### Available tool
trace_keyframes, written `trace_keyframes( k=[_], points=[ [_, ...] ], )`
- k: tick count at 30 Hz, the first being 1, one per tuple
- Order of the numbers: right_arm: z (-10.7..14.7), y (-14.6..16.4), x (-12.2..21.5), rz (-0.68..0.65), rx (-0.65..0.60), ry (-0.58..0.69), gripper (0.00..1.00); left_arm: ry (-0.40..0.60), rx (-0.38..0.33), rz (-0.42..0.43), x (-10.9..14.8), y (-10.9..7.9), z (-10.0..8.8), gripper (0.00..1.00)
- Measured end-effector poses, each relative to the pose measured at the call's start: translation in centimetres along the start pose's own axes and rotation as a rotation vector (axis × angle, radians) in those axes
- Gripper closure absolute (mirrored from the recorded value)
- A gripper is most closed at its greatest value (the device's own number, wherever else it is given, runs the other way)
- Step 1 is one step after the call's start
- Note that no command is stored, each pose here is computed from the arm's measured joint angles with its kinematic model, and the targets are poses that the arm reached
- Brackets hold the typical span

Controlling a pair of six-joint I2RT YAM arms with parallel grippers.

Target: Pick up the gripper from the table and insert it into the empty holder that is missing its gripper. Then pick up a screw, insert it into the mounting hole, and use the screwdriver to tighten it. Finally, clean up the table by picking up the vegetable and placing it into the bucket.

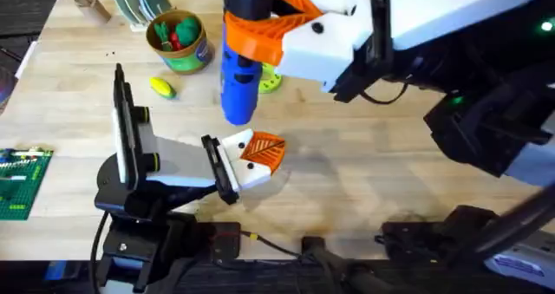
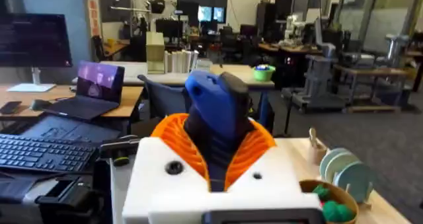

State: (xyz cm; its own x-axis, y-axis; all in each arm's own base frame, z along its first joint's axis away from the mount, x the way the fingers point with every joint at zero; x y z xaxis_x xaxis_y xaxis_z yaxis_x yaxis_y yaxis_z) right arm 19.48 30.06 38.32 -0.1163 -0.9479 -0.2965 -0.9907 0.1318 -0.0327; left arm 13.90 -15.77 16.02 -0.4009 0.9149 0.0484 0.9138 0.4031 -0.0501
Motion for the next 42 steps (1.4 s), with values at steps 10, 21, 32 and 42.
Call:
trace_keyframes(
  k=[10,21,32,42],
  points=[
    [2.3,-0.2,0.0,0.014,-0.099,0.086,0.918,0.000,0.000,0.000,0.0,0.0,0.0,0.997],
    [2.4,0.0,-0.1,0.007,-0.102,0.087,0.922,0.000,0.000,0.000,0.0,0.0,0.0,0.997],
    [3.6,0.0,-0.5,0.004,-0.135,0.115,0.926,0.000,0.001,0.001,0.0,0.0,0.0,0.997],
    [2.6,-0.3,-0.4,0.005,-0.100,0.079,0.929,0.000,0.000,0.000,0.0,0.0,0.0,0.997]
  ],
)
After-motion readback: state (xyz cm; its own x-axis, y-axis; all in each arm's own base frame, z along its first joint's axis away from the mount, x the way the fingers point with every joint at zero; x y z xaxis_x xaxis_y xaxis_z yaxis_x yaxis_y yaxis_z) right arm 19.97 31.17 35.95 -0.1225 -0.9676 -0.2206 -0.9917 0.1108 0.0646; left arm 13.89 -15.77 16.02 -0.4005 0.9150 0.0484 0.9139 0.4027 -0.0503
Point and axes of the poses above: each hand's point on the last joint's axis, 136 mm out from that joint toward the fingers, its own x axis back along the fingers, its own y axis along the line the jaws close on, z = x × y, the point moved 1 cm from there along x, back along the fingers, and after that the axes turned 3 degrees about -x, right-handed, at the moved point
